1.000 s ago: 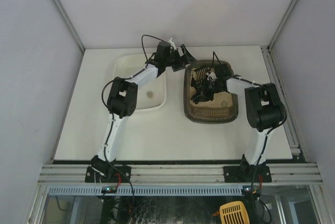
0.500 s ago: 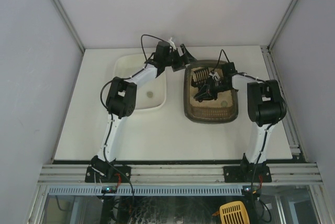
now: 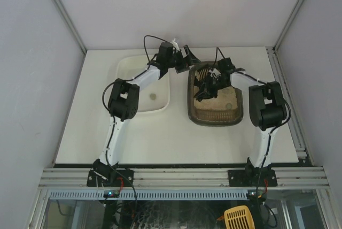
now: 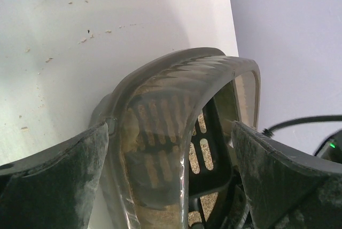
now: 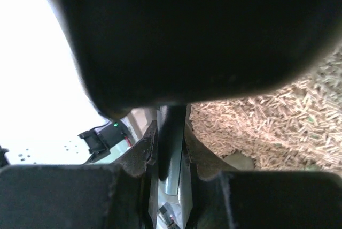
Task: Clean the litter box
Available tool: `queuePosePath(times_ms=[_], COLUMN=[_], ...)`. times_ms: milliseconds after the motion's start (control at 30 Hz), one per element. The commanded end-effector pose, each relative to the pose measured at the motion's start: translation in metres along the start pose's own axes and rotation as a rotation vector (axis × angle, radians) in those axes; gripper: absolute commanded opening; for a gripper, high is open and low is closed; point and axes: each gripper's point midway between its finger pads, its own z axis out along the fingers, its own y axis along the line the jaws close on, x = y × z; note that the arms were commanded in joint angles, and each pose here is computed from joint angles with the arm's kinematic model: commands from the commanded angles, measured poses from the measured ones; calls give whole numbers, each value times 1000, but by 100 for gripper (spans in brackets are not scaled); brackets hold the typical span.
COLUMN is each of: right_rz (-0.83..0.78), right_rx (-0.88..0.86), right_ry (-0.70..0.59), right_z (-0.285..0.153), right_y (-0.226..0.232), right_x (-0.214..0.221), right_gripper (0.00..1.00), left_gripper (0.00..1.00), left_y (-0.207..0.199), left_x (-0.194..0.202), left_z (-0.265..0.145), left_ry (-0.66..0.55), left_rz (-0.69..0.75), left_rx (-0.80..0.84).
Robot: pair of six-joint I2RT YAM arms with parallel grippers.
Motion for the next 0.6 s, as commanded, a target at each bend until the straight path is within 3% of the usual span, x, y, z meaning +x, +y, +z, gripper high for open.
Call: queuePosePath(times_ms=[0, 200, 333, 433, 567], right_rz=[-131, -218, -219, -218, -281], right_rx=[121, 193, 75, 22, 126], right_ry=[-55, -10, 102, 134, 112], right_z=[-15, -15, -2, 6, 13], right_y=[35, 47, 50, 41, 11], right_x=[5, 9, 21, 23, 19], right_gripper=[0, 0, 0, 0, 0], left_gripper=[100, 100, 100, 100, 100], left_y=[-40, -49, -49, -49, -48], left_x=[1, 19, 20, 21, 23], left_z=[-18, -14, -16, -17, -17], left_ry=[24, 55, 55, 54, 61], left_rz=[12, 16, 15, 14, 7], left_rx=[81, 90, 91, 91, 93])
